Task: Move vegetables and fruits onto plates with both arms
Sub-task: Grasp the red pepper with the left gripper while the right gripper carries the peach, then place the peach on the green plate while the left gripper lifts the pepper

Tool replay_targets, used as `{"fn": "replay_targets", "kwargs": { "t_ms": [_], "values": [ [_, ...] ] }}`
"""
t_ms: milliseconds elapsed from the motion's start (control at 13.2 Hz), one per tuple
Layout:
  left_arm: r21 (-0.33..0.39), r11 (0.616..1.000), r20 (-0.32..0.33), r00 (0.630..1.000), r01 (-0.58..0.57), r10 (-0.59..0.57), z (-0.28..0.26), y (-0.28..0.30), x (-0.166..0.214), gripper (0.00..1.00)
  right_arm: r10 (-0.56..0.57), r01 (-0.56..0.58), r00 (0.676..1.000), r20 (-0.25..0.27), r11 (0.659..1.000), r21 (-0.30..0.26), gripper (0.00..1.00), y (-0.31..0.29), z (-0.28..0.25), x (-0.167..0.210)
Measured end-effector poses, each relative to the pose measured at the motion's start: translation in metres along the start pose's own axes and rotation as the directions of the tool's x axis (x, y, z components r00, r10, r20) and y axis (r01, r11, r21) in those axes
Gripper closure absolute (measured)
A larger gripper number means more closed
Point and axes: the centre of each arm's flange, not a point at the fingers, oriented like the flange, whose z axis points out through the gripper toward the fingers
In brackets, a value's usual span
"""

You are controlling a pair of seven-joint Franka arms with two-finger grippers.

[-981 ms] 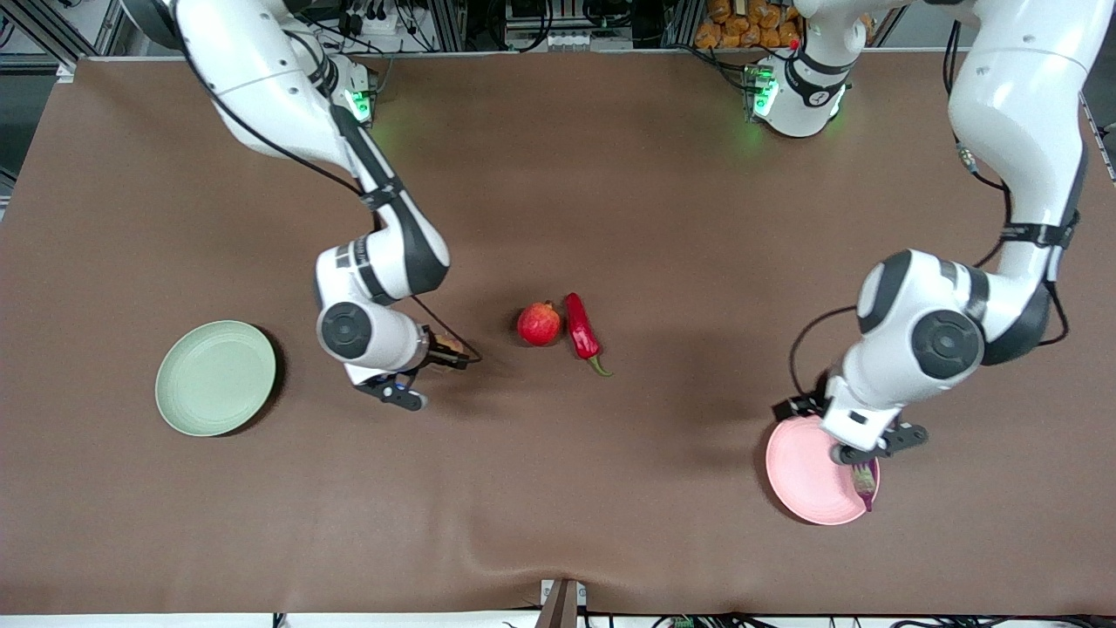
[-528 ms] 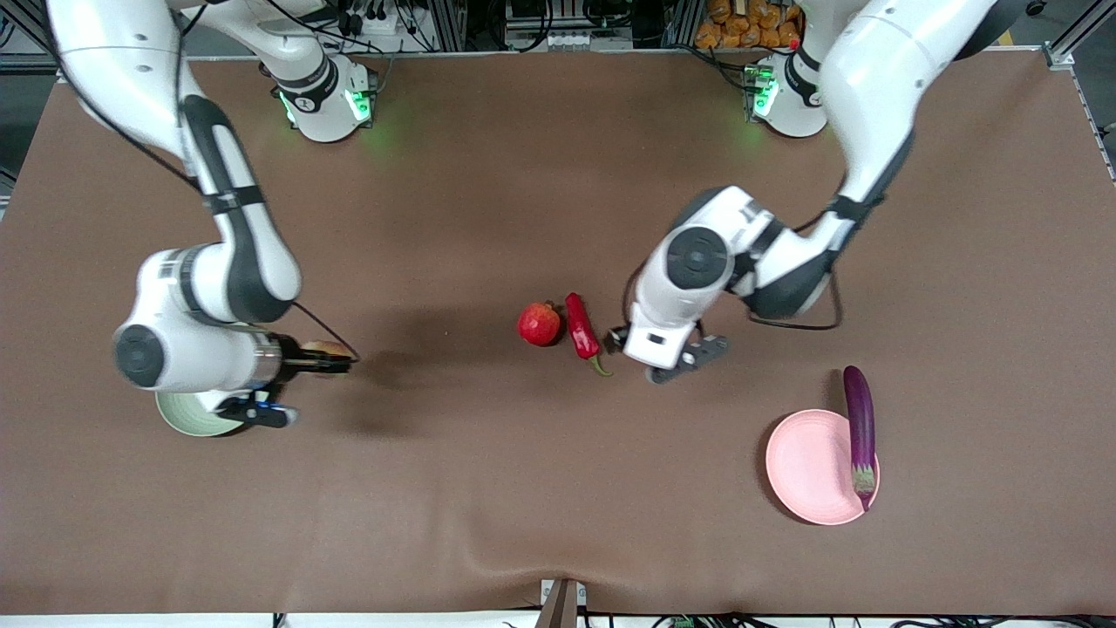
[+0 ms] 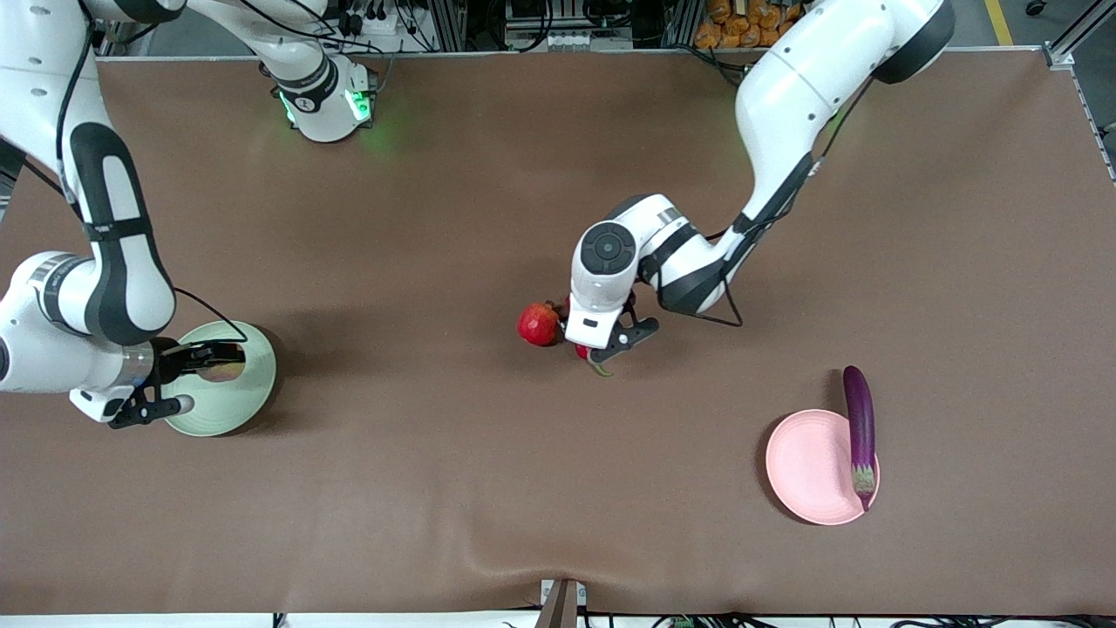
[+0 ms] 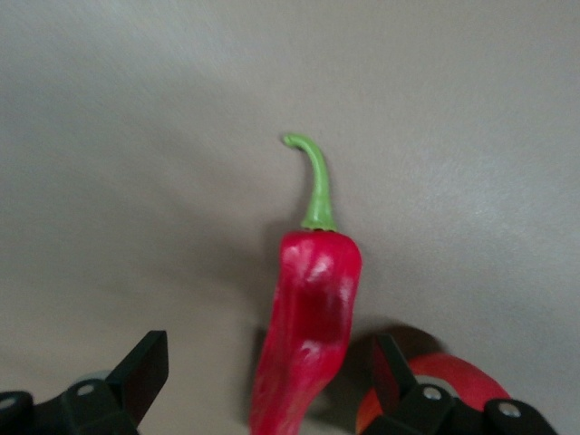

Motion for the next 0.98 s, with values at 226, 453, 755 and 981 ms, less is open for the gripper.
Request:
{"fn": "replay_targets", "kwargs": {
  "t_ms": [226, 453, 755, 981],
  "values": [
    [0.004, 1.000, -0.006, 1.000, 0.009, -0.009, 0.026, 0.000, -0.004, 0.15, -0.083, 0.083, 0.996, 0.010, 0.996, 0.017, 0.15, 0.037, 0.033, -0.003],
    [-0.004, 1.000, -0.027, 1.000, 0.001, -0.001, 0.024, 0.000, 0.004, 0.50, -0.106, 0.106, 0.994, -0.001, 0.994, 0.017, 0.01, 0.029, 0.030, 0.007],
    [-0.003, 1.000, -0.073, 0.997, -0.028, 0.028, -0.025, -0.009, 0.054, 0.63, -0.068, 0.066, 0.997, 0.027, 0.997, 0.050, 0.00, -0.021, 0.015, 0.031],
    [0.068, 0.992, -0.112, 0.987, -0.109, 0.116, -0.099, -0.045, 0.117, 0.64, 0.079, -0.083, 0.995, 0.065, 0.995, 0.059, 0.00, -0.103, -0.012, 0.056]
  ]
}}
